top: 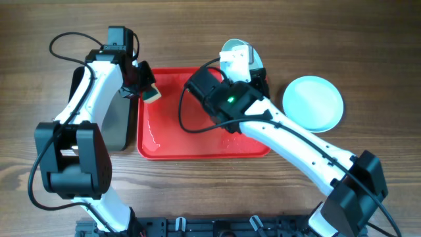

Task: Clean dirty plates on tray and stack at the side
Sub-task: 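Lift the light-blue plate off the red tray with the right gripper, then lower the light-blue plate onto the plate stack right of the tray, then lower the sponge into the black tray and release with the left gripper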

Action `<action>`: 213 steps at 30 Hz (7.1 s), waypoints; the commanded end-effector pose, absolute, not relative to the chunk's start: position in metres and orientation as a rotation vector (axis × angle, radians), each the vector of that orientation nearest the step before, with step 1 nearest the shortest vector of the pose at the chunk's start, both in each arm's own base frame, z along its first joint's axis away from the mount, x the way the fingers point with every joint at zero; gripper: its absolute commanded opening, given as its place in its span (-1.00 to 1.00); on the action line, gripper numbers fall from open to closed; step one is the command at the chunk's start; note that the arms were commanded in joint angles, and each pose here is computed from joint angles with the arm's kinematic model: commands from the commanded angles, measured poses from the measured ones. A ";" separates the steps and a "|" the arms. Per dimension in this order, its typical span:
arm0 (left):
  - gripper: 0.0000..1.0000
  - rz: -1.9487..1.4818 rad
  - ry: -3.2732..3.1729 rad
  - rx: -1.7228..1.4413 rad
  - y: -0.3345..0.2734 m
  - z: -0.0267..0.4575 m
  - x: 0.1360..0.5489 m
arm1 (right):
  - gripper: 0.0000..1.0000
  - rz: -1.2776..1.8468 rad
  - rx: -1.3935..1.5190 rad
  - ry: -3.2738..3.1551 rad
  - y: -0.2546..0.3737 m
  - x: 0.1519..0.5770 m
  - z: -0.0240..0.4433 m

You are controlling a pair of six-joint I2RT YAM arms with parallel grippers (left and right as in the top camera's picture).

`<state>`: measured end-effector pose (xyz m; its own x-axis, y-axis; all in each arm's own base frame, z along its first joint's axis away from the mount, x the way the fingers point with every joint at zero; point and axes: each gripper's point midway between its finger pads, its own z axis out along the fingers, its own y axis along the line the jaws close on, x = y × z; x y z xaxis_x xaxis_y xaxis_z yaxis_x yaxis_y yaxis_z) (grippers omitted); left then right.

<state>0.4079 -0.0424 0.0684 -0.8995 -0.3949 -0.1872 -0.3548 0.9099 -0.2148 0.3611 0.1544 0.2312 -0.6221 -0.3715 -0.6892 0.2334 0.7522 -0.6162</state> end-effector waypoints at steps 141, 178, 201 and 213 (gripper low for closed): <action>-0.92 0.252 2.835 -0.261 0.041 0.139 0.367 | 0.53 0.508 0.176 2.654 0.073 0.389 0.156; 0.73 -0.088 2.675 -0.252 0.036 0.130 0.379 | -0.19 0.117 -0.180 2.938 0.100 0.366 0.036; 0.74 -0.093 2.678 -0.229 0.030 0.130 0.379 | -0.91 0.032 0.036 3.139 0.088 0.336 -0.005; 0.76 -0.093 2.678 -0.229 0.030 0.130 0.379 | -0.48 0.064 0.157 3.120 0.090 0.344 0.015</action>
